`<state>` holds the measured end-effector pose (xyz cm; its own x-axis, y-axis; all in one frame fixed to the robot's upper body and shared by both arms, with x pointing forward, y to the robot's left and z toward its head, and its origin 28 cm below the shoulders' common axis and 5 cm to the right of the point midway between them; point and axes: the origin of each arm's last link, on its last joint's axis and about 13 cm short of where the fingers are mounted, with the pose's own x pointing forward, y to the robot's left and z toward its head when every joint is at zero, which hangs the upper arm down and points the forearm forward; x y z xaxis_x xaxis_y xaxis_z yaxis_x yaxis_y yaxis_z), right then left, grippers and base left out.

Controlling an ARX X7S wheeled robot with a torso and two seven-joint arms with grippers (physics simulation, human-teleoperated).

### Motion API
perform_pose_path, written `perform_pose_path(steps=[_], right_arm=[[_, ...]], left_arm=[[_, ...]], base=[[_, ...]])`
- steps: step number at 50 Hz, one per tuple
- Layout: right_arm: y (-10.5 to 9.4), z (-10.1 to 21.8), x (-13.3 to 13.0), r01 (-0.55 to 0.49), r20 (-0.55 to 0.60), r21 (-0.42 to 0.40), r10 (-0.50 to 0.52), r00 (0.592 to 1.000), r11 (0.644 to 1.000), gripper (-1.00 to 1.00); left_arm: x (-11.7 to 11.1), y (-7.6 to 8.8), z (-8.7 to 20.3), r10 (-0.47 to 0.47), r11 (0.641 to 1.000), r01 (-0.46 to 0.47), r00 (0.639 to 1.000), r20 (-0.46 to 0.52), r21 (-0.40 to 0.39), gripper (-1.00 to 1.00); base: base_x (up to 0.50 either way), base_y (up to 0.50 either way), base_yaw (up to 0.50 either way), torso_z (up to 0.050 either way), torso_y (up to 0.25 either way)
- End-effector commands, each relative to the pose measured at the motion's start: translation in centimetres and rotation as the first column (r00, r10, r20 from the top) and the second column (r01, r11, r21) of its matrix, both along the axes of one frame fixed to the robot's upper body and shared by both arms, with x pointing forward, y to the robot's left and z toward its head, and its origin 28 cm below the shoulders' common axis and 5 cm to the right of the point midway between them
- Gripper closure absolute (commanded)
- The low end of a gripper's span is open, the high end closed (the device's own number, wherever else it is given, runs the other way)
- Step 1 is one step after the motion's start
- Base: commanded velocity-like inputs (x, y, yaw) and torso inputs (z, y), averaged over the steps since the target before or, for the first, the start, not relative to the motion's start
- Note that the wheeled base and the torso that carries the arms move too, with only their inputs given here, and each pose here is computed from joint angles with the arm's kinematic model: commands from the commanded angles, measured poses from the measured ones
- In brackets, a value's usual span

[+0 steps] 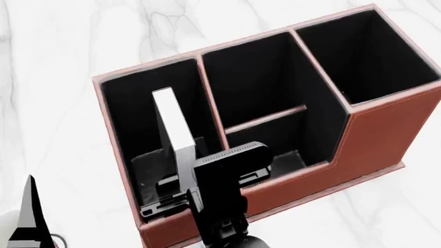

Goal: Pick up the book and place it in the left compartment of the caddy.

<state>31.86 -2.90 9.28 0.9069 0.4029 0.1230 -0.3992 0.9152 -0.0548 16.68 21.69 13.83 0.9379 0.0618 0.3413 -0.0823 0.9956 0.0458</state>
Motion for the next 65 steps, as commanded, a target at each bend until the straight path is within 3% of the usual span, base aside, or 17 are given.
perform_pose_path(steps=[1,65], right_arm=[[0.9,1.3,0.4,-0.054,0.079,-0.002,0.054,0.995,0.999,1.00],[0.9,-1.0,1.0,-0.055,0.015,-0.003,0.055,0.998,0.998,1.00]], left_arm=[[0.0,0.1,0.5,-0.037,0.999,0.037,0.999,0.010,-0.036,-1.00],[0.2,0.1,0.1,-0.038,0.999,0.038,0.999,0.003,-0.035,-1.00]], base=[[0.00,0.00,0.00,0.000,0.000],[0.00,0.00,0.00,0.000,0.002]])
